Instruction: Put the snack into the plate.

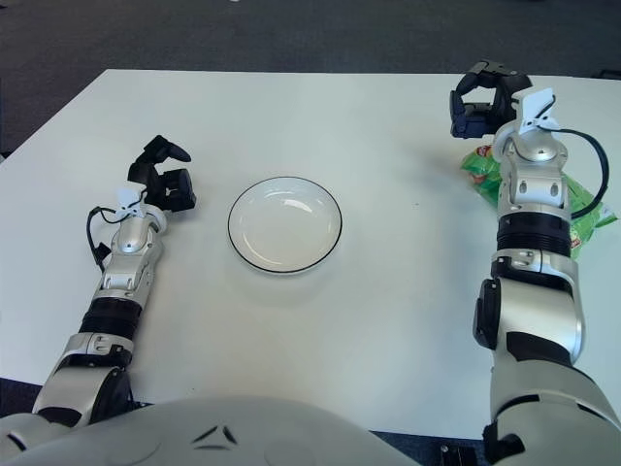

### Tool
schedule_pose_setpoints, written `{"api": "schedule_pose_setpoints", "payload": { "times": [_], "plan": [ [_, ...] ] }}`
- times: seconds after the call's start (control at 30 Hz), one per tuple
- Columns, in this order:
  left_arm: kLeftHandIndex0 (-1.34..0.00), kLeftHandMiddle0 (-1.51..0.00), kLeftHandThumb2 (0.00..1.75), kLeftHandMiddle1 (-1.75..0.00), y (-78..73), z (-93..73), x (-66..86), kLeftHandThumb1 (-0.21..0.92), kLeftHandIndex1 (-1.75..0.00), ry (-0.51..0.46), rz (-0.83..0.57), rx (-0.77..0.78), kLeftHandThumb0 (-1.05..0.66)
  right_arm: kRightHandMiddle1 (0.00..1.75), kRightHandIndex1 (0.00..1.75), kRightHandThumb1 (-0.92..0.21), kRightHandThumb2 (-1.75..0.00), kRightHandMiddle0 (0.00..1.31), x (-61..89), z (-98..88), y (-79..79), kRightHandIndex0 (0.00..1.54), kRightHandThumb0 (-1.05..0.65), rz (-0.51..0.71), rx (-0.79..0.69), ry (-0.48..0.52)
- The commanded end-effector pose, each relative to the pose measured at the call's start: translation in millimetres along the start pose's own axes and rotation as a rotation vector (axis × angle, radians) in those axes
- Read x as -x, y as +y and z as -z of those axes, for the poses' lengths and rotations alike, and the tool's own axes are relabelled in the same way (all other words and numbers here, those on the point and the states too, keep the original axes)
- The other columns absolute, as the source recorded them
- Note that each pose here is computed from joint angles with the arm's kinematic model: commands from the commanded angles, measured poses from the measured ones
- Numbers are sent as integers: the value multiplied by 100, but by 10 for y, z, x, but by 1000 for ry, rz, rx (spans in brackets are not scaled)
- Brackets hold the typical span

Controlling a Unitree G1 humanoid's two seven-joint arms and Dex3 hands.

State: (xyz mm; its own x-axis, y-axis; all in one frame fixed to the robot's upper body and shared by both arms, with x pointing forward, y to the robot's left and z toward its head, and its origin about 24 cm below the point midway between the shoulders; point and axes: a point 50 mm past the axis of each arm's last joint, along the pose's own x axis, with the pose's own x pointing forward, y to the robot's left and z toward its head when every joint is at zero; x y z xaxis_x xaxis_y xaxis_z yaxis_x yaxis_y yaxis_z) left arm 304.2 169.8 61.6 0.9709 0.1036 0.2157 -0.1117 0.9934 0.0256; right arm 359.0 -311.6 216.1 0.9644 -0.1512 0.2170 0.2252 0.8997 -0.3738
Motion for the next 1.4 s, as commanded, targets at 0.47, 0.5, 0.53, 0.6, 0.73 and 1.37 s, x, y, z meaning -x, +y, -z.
{"api": "schedule_pose_setpoints", "payload": {
  "times": [0.47,0.5,0.53,0.6,0.73,1.37],
  "plan": [
    [-63,-138,135,-175,-25,507,471,30,-175,233,-32,30,-49,175,175,-37,-125,57,-68,-491,-278,106,-46,91,312,-147],
    [-63,-138,134,-175,-24,507,472,30,-175,233,-32,31,-49,175,175,-38,-124,56,-68,-490,-284,107,-46,96,333,-150],
    [-63,-138,134,-175,-23,506,475,30,-175,233,-33,31,-49,175,175,-39,-123,56,-30,-415,-311,107,-46,124,424,-159],
    [-63,-137,134,-175,-23,505,478,30,-175,233,-35,31,-49,175,175,-40,-122,55,47,-271,-330,107,-45,161,573,-182],
    [-62,-137,133,-175,-12,502,483,31,-175,233,-44,33,-49,175,175,-43,-117,52,188,51,-329,105,-45,231,954,-236],
    [-63,-137,135,-175,19,493,498,29,-175,248,-70,51,-49,141,131,-91,-73,3,364,215,-661,9,-85,131,1601,-185]
  ]
}}
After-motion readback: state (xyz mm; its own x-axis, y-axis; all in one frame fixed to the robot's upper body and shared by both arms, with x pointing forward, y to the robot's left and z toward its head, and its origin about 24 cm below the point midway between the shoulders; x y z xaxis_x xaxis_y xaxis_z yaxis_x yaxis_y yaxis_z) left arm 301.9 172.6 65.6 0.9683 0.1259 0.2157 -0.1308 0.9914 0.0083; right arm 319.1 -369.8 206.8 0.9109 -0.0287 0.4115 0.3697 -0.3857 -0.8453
